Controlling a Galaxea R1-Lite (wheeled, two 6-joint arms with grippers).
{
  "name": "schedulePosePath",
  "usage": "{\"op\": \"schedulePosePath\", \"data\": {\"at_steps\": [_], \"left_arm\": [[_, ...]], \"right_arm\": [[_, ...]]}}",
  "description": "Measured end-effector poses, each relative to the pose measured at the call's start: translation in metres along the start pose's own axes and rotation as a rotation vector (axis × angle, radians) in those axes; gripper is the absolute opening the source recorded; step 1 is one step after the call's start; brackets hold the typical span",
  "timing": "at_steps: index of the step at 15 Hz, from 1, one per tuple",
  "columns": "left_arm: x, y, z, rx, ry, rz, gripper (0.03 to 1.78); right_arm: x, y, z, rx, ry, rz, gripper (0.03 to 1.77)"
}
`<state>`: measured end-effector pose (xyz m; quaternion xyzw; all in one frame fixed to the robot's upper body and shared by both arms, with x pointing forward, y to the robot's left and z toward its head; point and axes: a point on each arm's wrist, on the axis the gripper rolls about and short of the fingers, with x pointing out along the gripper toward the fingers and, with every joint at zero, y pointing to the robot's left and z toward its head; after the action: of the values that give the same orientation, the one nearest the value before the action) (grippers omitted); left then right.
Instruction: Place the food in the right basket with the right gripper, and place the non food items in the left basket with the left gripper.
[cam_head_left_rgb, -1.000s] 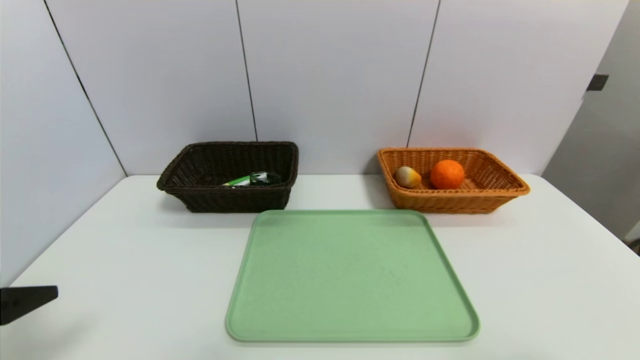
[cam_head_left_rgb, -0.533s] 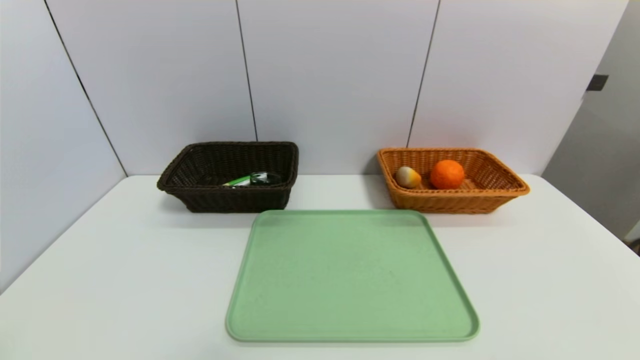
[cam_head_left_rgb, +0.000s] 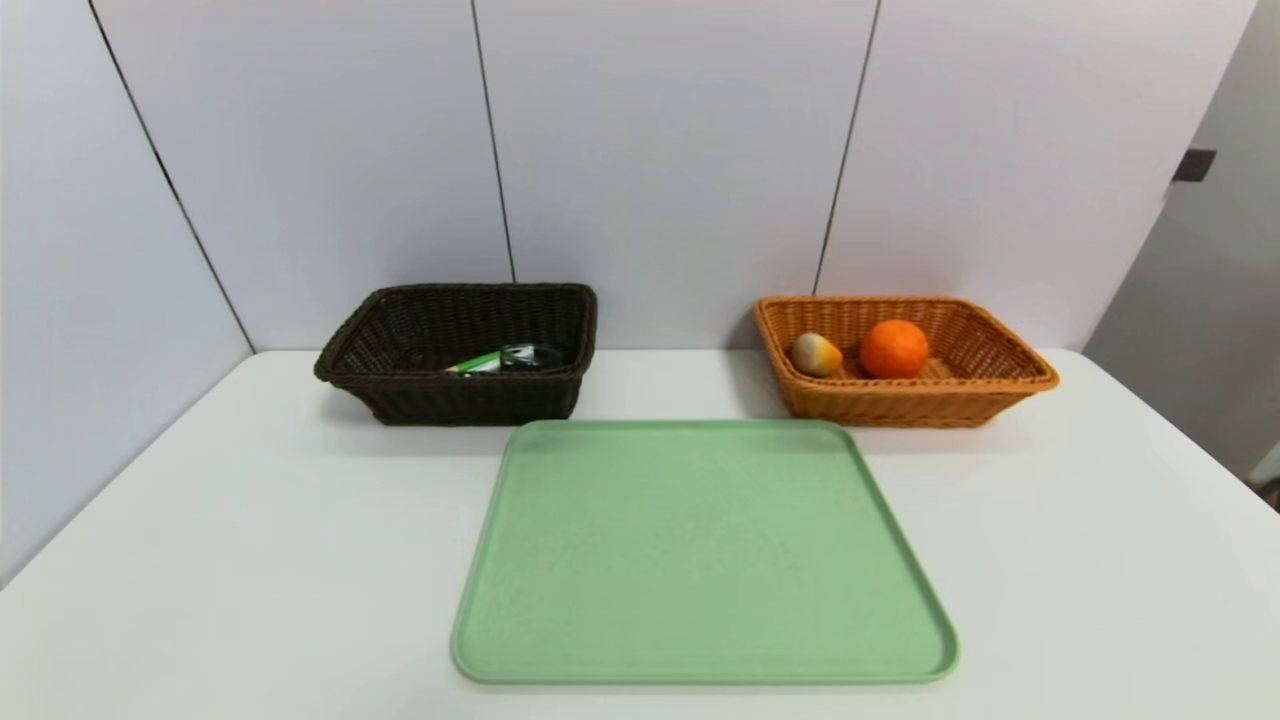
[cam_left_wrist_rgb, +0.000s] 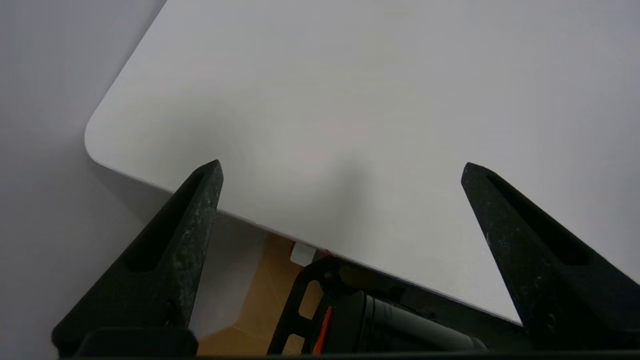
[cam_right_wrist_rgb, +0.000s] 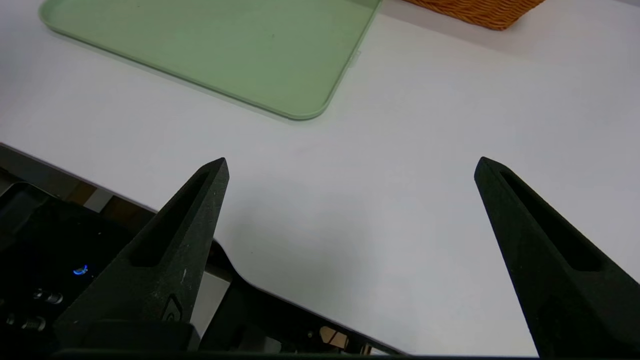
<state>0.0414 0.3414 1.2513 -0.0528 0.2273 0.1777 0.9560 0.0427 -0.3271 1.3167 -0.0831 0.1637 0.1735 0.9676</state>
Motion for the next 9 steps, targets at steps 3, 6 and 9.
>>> {"op": "schedulePosePath", "data": {"at_steps": [3,6,9], "left_arm": [[-0.001,0.003,-0.018,0.087,-0.052,-0.005,1.69],[-0.001,0.004,-0.028,0.086,-0.083,-0.038,1.69],[-0.002,0.004,-0.038,0.125,-0.129,-0.138,1.69]], "right_arm": [[-0.006,0.006,-0.011,0.005,0.003,-0.013,1.7],[-0.012,0.011,-0.019,0.011,0.008,-0.028,1.7],[-0.017,0.013,-0.018,0.0,-0.016,-0.048,1.7]]}}
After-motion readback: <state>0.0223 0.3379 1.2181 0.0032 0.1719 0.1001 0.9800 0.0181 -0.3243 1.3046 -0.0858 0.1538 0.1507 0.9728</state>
